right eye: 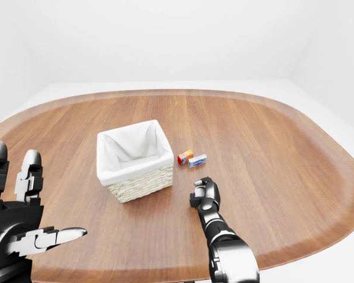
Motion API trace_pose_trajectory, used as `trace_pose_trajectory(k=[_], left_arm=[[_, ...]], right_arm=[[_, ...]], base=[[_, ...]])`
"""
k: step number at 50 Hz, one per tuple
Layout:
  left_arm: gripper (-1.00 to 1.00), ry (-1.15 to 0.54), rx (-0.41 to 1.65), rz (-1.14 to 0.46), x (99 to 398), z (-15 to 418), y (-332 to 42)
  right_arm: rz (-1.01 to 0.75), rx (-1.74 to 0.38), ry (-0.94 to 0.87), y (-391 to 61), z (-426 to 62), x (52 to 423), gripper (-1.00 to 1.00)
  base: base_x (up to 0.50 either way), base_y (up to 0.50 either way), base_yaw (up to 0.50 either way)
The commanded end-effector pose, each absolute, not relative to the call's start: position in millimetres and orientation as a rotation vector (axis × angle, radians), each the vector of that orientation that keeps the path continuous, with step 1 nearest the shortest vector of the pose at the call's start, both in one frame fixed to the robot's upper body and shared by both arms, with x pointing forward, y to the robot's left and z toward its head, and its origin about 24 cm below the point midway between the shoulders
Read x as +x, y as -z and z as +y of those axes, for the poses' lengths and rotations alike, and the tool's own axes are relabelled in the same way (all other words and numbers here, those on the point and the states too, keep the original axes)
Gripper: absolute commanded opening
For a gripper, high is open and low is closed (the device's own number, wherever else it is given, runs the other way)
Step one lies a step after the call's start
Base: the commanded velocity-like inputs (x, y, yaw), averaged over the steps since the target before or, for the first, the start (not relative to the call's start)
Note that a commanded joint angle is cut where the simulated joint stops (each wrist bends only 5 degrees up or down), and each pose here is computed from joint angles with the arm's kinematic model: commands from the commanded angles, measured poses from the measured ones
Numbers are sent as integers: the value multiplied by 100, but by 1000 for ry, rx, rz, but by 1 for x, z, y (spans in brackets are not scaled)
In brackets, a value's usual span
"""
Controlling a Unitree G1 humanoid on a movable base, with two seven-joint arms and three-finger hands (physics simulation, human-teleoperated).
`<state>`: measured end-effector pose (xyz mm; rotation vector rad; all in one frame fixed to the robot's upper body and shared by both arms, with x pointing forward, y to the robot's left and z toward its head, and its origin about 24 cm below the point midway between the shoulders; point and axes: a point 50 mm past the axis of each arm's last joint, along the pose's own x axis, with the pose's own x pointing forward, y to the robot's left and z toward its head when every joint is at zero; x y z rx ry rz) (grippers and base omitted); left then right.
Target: Pick up the alphabet soup and put it in the basket.
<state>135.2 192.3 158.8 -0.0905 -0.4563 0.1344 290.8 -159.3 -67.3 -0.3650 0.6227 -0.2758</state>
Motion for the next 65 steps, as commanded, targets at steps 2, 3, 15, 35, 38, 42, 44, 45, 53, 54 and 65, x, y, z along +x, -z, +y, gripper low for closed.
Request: trace_pose_trajectory(k=[2, 3, 15, 35, 38, 42, 44, 45, 53, 54, 65], left_arm=[[100, -136, -92, -455, 136, 193, -159], [100, -136, -92, -455, 136, 193, -158], [100, -137, -94, -454, 136, 193, -159], [100, -138, -95, -455, 135, 193, -159], [100, -138, -95, -455, 135, 193, -159], [100, -137, -94, -454, 135, 193, -159], [100, -137, -94, -454, 135, 193, -159], [100, -136, -94, -454, 135, 193, -159], [100, -136, -94, -453, 136, 192, -158], [100, -135, -95, -453, 135, 192, -158], [100, -133, -93, -449, 137, 192, -157]], right_arm=[[610, -368, 275, 64, -162, 294, -100], [609, -366, 276, 64, -162, 294, -100], [592, -310, 287, 57, -169, 301, -100], [574, -272, 291, 53, -173, 305, -100], [573, -270, 292, 52, -173, 306, -100], [569, -267, 292, 52, -174, 306, -100], [564, -263, 292, 51, -174, 307, -100], [558, -258, 292, 50, -174, 308, -100], [503, -222, 296, 39, -177, 315, -100], [495, -217, 297, 38, -178, 316, -100], [317, -158, 303, 8, -183, 327, -100]], base=[[0, 0, 0], [0, 0, 0], [0, 0, 0], [0, 0, 0], [0, 0, 0], [0, 0, 0], [0, 0, 0], [0, 0, 0], [0, 0, 0], [0, 0, 0], [0, 0, 0]])
